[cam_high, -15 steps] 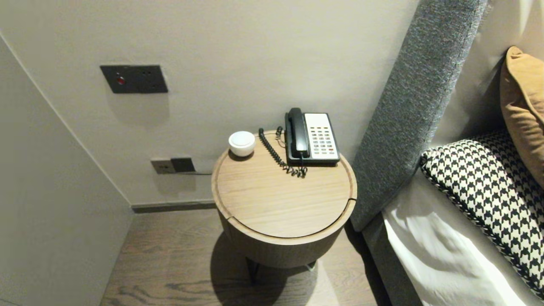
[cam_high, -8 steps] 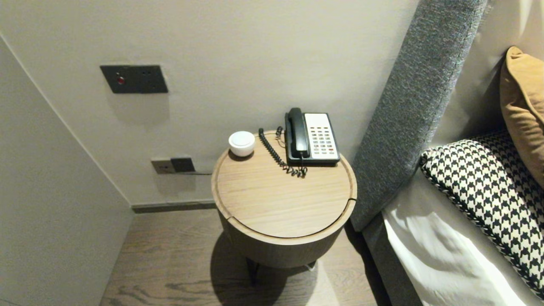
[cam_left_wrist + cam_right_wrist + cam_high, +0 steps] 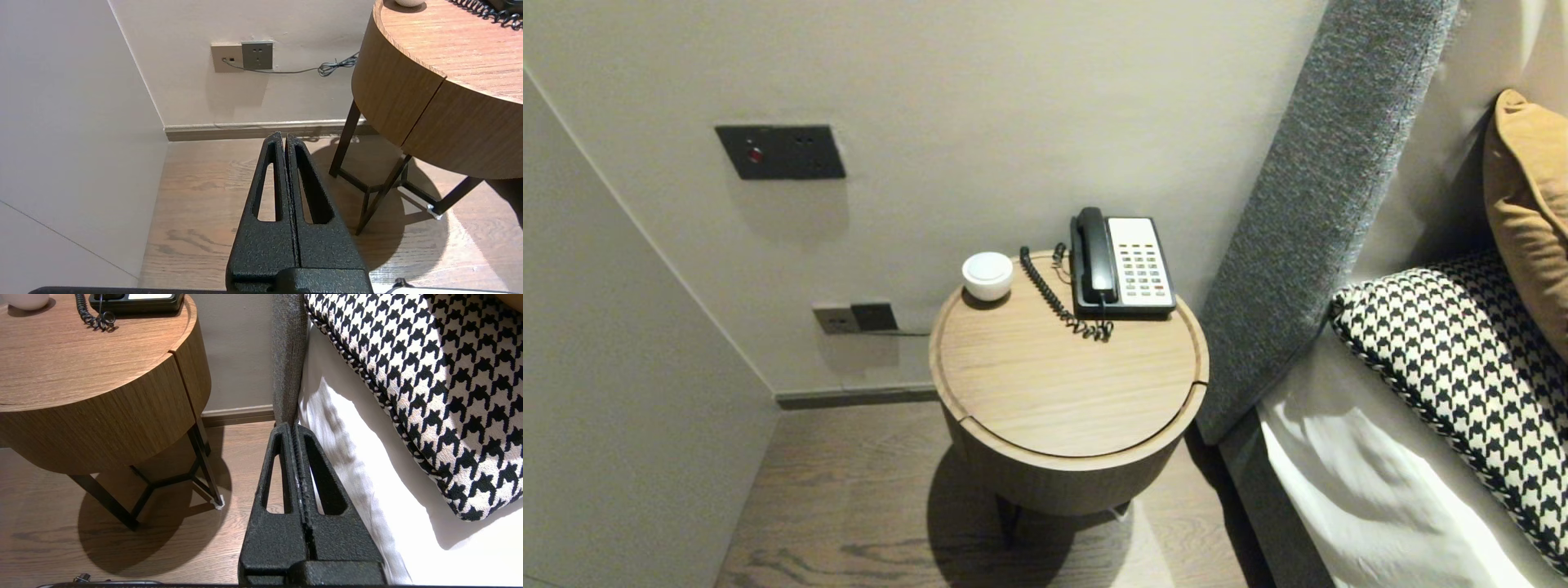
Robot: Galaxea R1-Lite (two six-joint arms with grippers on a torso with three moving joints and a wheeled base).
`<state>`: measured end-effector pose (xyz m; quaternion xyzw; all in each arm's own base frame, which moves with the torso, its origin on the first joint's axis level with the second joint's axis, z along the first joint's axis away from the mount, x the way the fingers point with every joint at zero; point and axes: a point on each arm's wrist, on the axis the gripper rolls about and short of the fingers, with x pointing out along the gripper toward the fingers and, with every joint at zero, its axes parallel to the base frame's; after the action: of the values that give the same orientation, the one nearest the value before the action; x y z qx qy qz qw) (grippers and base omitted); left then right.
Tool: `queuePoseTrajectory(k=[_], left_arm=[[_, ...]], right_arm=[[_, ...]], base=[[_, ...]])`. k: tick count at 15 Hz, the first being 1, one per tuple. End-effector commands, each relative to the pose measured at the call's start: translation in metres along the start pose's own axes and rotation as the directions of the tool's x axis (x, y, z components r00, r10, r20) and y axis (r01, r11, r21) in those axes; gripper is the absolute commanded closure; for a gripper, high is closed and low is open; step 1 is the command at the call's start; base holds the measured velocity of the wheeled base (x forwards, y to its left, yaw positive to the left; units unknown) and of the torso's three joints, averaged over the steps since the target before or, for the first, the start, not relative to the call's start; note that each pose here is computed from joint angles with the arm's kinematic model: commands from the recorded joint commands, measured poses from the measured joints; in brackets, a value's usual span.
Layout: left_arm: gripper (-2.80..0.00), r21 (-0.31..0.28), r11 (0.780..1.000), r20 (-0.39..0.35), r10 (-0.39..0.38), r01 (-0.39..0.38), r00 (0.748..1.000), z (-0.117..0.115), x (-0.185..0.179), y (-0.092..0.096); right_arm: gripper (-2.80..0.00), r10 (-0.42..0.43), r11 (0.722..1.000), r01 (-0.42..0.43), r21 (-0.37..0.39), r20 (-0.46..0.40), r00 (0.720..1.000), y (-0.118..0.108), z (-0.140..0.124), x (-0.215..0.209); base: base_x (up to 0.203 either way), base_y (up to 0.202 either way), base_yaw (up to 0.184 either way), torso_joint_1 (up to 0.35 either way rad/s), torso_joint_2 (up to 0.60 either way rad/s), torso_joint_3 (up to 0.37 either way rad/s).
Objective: Open the nightstand drawer
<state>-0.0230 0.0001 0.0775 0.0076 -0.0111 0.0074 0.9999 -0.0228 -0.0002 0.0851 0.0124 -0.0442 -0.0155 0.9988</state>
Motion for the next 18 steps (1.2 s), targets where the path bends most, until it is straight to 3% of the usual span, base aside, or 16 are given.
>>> queuePoseTrajectory(k=[1, 18], left_arm=[[0.00, 0.000, 1.000, -0.002, 0.001, -0.001, 1.000, 0.0000, 0.0002, 0.0000], [0.00, 0.000, 1.000, -0.002, 0.001, -0.001, 1.000, 0.0000, 0.0002, 0.0000]], right_arm=[[0.00, -0.001, 1.000, 0.001, -0.001, -0.039, 0.999, -0.0002, -0.0113, 0.0021], [0.00, -0.001, 1.000, 0.001, -0.001, -0.040, 0.999, -0.0002, -0.0110, 0.0024]], base=[[0.000, 0.000, 0.000, 0.000, 0.00, 0.000], [0.000, 0.000, 0.000, 0.000, 0.00, 0.000]])
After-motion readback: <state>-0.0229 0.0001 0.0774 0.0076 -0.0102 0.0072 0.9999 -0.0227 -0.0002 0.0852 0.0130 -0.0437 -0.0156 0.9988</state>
